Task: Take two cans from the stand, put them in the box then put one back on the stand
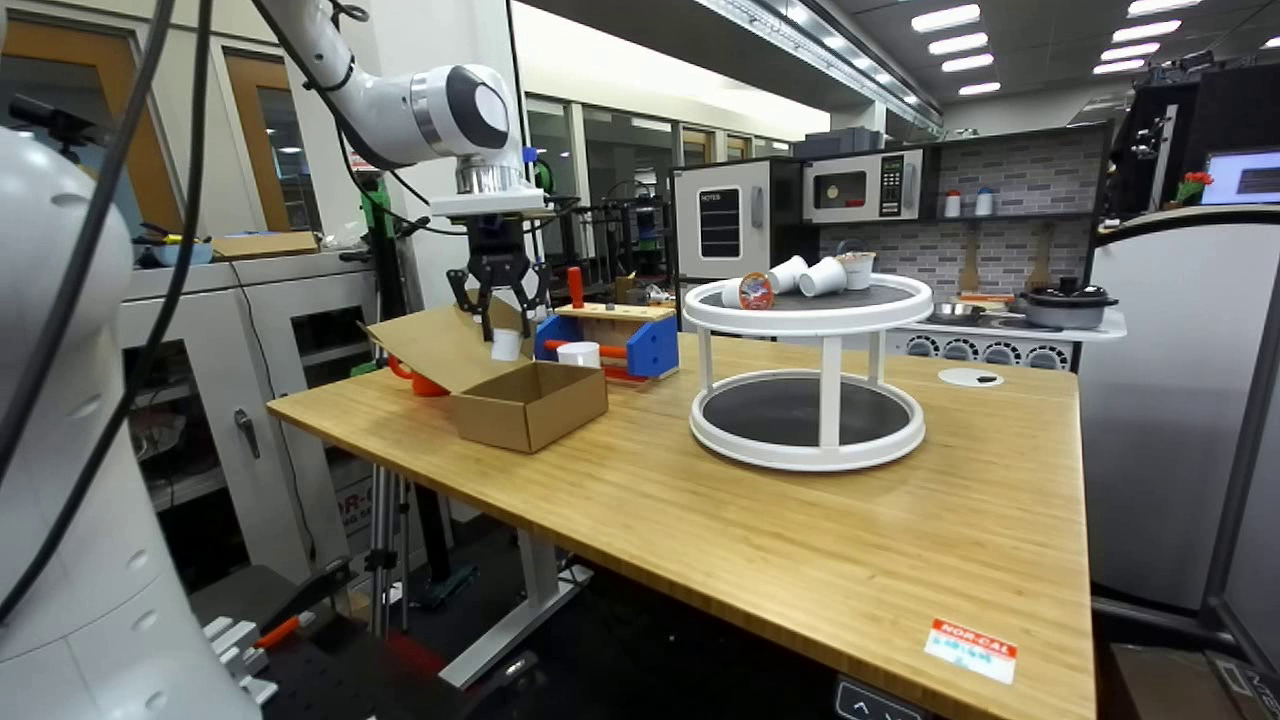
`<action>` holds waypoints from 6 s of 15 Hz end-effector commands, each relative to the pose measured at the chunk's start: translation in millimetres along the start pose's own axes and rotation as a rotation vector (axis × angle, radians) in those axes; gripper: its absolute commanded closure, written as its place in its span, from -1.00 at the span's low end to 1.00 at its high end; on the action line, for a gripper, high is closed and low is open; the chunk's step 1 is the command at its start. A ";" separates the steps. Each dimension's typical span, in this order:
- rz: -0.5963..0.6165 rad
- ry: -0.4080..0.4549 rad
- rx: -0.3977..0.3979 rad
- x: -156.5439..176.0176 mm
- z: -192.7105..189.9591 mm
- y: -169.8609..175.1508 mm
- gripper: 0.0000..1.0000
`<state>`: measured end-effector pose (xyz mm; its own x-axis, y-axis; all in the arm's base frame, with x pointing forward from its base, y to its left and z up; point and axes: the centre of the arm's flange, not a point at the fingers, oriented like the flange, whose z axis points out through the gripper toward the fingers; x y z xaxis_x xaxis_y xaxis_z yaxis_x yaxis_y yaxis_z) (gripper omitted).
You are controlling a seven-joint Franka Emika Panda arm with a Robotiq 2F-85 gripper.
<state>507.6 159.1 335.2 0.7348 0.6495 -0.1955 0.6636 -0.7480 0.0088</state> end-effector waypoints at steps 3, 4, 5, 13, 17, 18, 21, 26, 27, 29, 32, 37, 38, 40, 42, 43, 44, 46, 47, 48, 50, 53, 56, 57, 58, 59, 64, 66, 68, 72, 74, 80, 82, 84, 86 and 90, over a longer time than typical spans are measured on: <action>0.061 -0.005 0.038 18.3 30.8 11.7 0.45; 0.073 -0.003 0.040 21.3 35.9 14.1 0.45; 0.080 -0.004 0.040 23.8 40.2 15.7 0.45; 0.123 -0.001 0.037 31.5 47.8 20.9 0.45; 0.166 0.004 0.025 35.2 52.3 26.7 0.45; 0.175 0.006 0.021 36.8 53.8 28.6 0.45; 0.207 0.012 0.002 42.7 57.1 36.4 0.45; 0.261 0.040 -0.013 55.1 63.4 51.7 0.45; 0.265 0.048 -0.014 57.3 65.2 53.6 0.45; 0.263 0.052 -0.014 58.8 70.3 57.3 0.45; 0.268 0.042 -0.008 57.6 75.5 60.5 0.45; 0.286 0.042 -0.016 56.5 76.3 67.2 0.45; 0.288 0.043 -0.016 56.6 76.1 67.8 0.45; 0.291 0.041 -0.015 57.0 76.2 68.5 0.45; 0.289 0.040 -0.016 58.3 77.3 67.7 0.38; 0.288 0.036 -0.020 59.0 78.2 67.2 -0.11; 0.290 0.035 -0.020 59.6 78.6 66.7 -0.52; 0.284 0.031 0.003 53.7 78.1 63.5 -0.18; 0.284 0.031 0.002 54.0 78.3 63.1 -0.30; 0.283 0.030 0.001 54.2 78.3 62.9 -0.44; 0.283 0.031 0.000 54.3 78.1 63.1 -0.56; 0.283 0.031 0.000 54.4 78.1 63.1 -0.56; 0.283 0.031 0.000 54.4 78.1 63.1 -0.56; 0.283 0.031 0.000 54.4 78.1 63.1 -0.56; 0.283 0.031 0.000 54.4 78.1 63.1 -0.56; 0.283 0.031 0.000 54.4 78.1 63.1 -0.56; 0.283 0.031 0.000 54.4 78.1 63.1 -0.56; 0.283 0.031 0.000 54.4 78.1 63.1 -0.56; 0.283 0.031 0.000 54.4 78.1 63.1 -0.56; 0.352 0.015 0.008 54.0 83.1 76.3 -0.99; 0.384 0.006 0.027 46.7 82.2 89.9 -1.00; 0.383 0.009 0.047 21.9 81.1 117.6 -1.00; 0.385 0.005 0.067 19.9 82.0 119.9 -1.00; 0.385 0.003 0.081 19.5 82.6 120.4 -1.00; 0.396 0.014 0.053 21.0 87.6 117.4 -1.00; 0.349 0.016 0.049 22.0 78.9 107.0 -1.00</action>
<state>588.2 75.0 246.2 0.9332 0.3142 -0.1742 0.3239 -0.9456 0.0296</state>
